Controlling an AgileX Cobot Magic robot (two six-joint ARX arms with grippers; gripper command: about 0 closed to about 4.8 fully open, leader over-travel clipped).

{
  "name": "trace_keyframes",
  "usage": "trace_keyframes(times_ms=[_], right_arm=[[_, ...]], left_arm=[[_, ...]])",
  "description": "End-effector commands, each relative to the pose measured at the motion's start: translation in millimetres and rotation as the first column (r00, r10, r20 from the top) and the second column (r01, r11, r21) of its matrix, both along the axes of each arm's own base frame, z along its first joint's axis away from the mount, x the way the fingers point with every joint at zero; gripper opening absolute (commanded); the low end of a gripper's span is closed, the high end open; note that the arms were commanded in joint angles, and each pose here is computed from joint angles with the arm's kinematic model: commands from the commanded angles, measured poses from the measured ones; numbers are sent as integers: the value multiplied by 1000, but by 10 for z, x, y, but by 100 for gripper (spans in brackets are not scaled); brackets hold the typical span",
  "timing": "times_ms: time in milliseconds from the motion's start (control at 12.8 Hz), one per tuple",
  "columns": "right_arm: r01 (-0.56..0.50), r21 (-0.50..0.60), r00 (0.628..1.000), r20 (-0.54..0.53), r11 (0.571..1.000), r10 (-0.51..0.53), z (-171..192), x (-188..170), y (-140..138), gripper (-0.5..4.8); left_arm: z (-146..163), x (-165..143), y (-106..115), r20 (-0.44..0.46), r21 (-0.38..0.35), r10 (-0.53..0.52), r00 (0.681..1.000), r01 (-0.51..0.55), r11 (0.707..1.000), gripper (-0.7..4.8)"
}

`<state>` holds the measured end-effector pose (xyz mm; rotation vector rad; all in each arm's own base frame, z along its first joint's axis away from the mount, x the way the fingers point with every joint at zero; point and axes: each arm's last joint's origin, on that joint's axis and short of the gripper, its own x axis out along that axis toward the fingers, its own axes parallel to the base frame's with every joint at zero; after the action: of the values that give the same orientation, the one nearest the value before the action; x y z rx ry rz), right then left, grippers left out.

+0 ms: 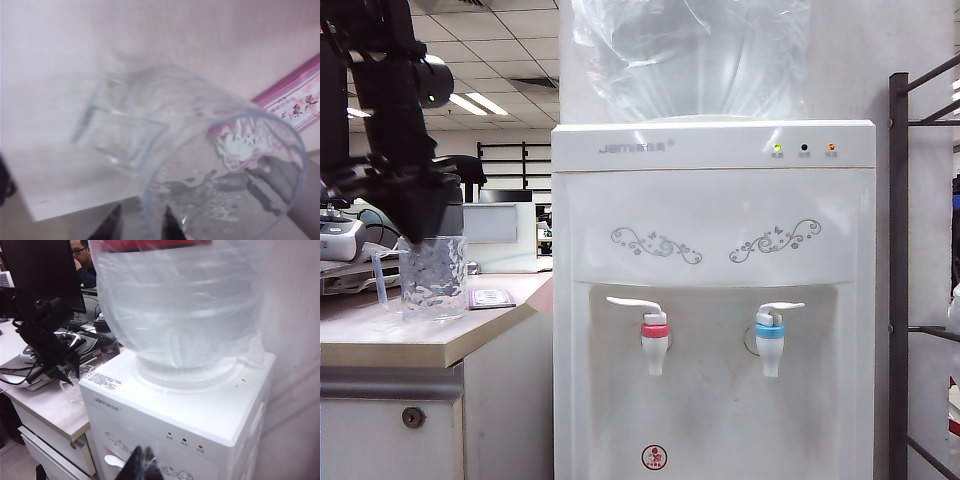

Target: Pick up the plastic mug from the left desk, go to the cold water outlet of the water dispenser, press the vertical switch to get some water, then put the mug back on the desk.

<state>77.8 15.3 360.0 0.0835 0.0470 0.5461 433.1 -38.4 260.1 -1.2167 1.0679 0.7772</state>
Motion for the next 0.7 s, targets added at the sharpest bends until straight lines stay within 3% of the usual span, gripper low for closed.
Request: trace_keyframes(times_ms=[78,157,235,313,391,470,626,704], right_arm=[[0,3,1000,15,1000,0,29,-8,0,-6],[0,3,1000,15,1000,0,29,-9,0,-6],[0,3,1000,16,1000,0,29,-10,0,-6],[0,3,1000,16,1000,0,30,-10,0,-6],[0,2,1000,16,1000,0,29,-10,0,-6],[2,2,1000,14,1000,-2,28,-5,0,-6],[14,-1,1000,17,1000,-14,29,-2,-3,-6],[16,-1,1000,15,1000,-16,28,-2,-4,-6]], left_arm=[[279,-151,41,40,107,-31,999,27,994,103],[390,-147,39,112,135,-103,988,88,987,103],[497,-167,38,154,196,-228,961,196,961,103],[637,-284,82,66,413,-432,899,370,832,104],[696,-423,142,-134,557,-495,858,478,679,130],[740,-533,164,-258,580,-534,806,571,581,129],[864,-697,95,-155,606,-575,803,537,586,98],[1022,-790,23,-89,658,-591,802,493,569,76]])
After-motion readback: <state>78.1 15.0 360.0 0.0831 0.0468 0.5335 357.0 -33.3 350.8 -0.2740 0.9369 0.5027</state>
